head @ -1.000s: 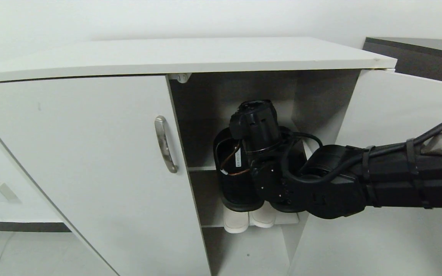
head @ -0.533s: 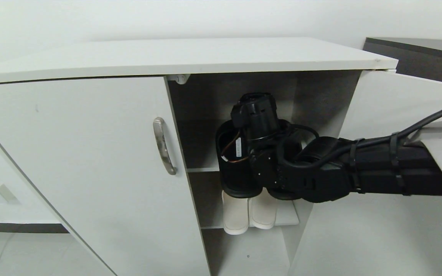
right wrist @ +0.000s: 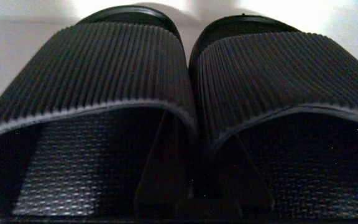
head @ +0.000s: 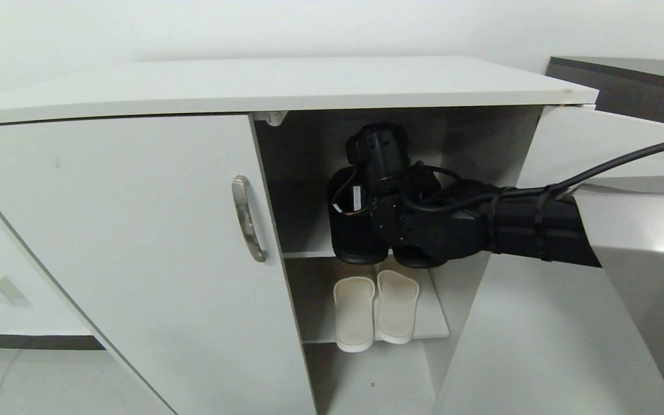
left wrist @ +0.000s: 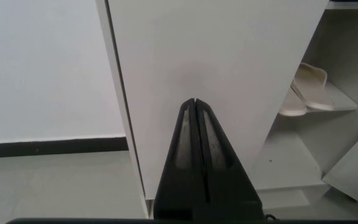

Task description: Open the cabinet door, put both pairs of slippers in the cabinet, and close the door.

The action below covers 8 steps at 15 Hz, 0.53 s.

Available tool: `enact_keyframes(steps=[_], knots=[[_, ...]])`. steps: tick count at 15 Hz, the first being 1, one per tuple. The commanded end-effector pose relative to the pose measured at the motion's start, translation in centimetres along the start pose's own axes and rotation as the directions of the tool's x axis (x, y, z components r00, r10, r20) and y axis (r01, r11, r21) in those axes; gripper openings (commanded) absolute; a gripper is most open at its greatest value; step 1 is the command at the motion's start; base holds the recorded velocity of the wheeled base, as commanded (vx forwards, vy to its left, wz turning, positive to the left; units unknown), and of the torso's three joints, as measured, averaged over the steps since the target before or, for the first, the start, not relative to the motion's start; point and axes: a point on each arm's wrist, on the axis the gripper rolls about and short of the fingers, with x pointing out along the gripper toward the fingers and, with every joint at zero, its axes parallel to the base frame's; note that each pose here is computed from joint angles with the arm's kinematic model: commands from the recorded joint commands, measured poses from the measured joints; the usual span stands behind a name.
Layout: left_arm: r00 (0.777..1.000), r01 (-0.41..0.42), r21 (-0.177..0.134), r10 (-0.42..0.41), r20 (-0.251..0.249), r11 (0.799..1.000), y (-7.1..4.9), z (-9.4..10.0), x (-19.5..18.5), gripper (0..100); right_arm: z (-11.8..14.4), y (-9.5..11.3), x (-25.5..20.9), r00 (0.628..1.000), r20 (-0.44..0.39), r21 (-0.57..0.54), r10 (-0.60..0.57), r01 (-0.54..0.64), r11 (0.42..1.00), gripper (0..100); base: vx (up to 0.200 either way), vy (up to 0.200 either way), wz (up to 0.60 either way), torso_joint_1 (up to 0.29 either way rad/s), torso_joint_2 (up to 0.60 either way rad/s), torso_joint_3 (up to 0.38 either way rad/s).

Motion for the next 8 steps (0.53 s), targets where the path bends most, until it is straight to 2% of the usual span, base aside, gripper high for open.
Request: enact_keyframes(steps=[1,7,8], knots=[[1.0,-0.002,-0.001,0.002,-0.002,1.0,0.0,0.0,0.01,0,-0.75,0.03,1.06,1.0,-0.011,-0.005,-0.003,0.003,1.0,0,0.0,0.0,0.0,0.0,0.0,0.0],[1.0,-0.008,-0.002,0.008,-0.002,1.0,0.02,0.0,0.01,0,-1.09,-0.04,1.7,1.0,-0.006,0.005,-0.005,0.005,1.0,0,0.0,0.0,0.0,0.0,0.0,0.0],[1.0,-0.008,-0.002,0.008,-0.002,1.0,0.02,0.0,0.01,0,-1.24,0.05,1.73,1.0,-0.008,0.003,-0.008,0.008,1.0,100,0.0,0.0,0.0,0.0,0.0,0.0]])
